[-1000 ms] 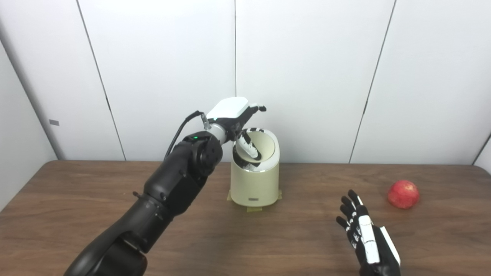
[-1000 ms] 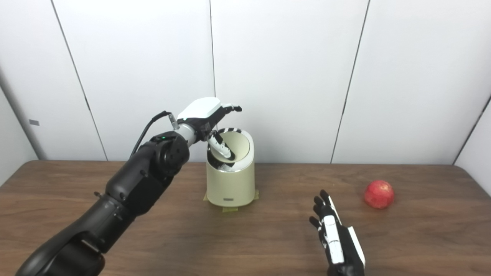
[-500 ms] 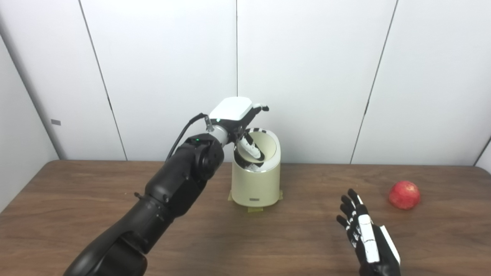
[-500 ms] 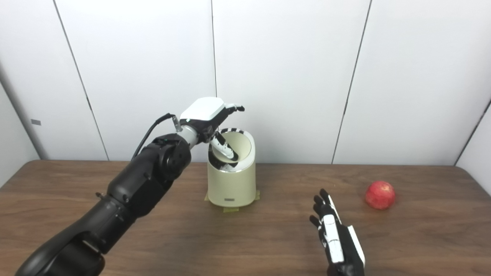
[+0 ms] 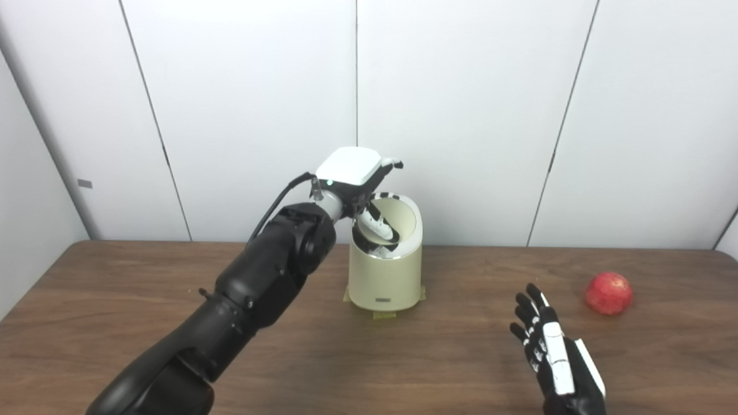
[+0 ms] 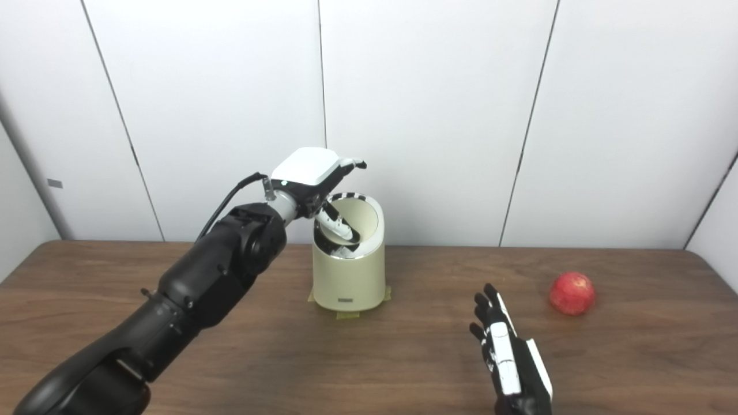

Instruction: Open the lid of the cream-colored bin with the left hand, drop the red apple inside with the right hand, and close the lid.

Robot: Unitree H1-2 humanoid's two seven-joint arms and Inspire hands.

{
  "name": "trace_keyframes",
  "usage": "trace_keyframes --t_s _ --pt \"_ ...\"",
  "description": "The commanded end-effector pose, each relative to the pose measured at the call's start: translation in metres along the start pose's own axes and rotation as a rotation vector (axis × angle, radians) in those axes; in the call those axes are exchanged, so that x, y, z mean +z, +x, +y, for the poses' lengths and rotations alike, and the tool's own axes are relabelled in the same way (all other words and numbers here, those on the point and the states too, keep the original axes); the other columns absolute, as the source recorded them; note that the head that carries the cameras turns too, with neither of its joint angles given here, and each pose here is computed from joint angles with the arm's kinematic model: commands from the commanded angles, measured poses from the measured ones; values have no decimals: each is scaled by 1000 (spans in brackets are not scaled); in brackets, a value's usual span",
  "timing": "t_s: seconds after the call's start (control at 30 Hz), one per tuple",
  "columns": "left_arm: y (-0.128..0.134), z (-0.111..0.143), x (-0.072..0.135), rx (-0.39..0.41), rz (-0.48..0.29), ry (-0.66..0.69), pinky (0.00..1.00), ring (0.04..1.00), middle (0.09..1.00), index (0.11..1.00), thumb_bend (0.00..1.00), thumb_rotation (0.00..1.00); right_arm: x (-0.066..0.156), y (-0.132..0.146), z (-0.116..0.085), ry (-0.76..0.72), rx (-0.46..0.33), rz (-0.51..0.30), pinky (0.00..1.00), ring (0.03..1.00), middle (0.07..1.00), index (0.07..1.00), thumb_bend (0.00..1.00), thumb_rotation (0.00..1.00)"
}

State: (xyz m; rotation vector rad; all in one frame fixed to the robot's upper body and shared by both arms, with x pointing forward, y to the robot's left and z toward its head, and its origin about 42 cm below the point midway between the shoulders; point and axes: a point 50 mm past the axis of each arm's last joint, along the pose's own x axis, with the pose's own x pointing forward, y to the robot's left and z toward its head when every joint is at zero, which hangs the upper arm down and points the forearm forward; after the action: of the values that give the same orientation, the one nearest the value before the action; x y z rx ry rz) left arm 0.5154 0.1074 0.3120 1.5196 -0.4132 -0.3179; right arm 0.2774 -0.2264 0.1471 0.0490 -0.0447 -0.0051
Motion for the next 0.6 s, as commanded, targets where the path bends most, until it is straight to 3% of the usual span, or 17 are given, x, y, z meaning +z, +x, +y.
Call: trace_keyframes --t_s 0.0,0.17,0.37,0.57 --pt "5 16 2 22 -15 63 846 899 905 915 950 101 22 8 2 -1 24 -102 940 975 964 979 646 973" --pt "2 14 3 32 -36 44 816 876 891 902 970 83 23 8 0 1 19 -100 938 973 961 976 651 965" --pt "-1 39 6 62 -32 -29 835 896 905 917 953 107 21 8 0 -12 19 -99 932 968 957 970 656 973" --pt "-14 80 1 216 -52 -258 725 844 861 873 967 31 19 10 -1 -11 21 -97 932 970 960 975 644 969"
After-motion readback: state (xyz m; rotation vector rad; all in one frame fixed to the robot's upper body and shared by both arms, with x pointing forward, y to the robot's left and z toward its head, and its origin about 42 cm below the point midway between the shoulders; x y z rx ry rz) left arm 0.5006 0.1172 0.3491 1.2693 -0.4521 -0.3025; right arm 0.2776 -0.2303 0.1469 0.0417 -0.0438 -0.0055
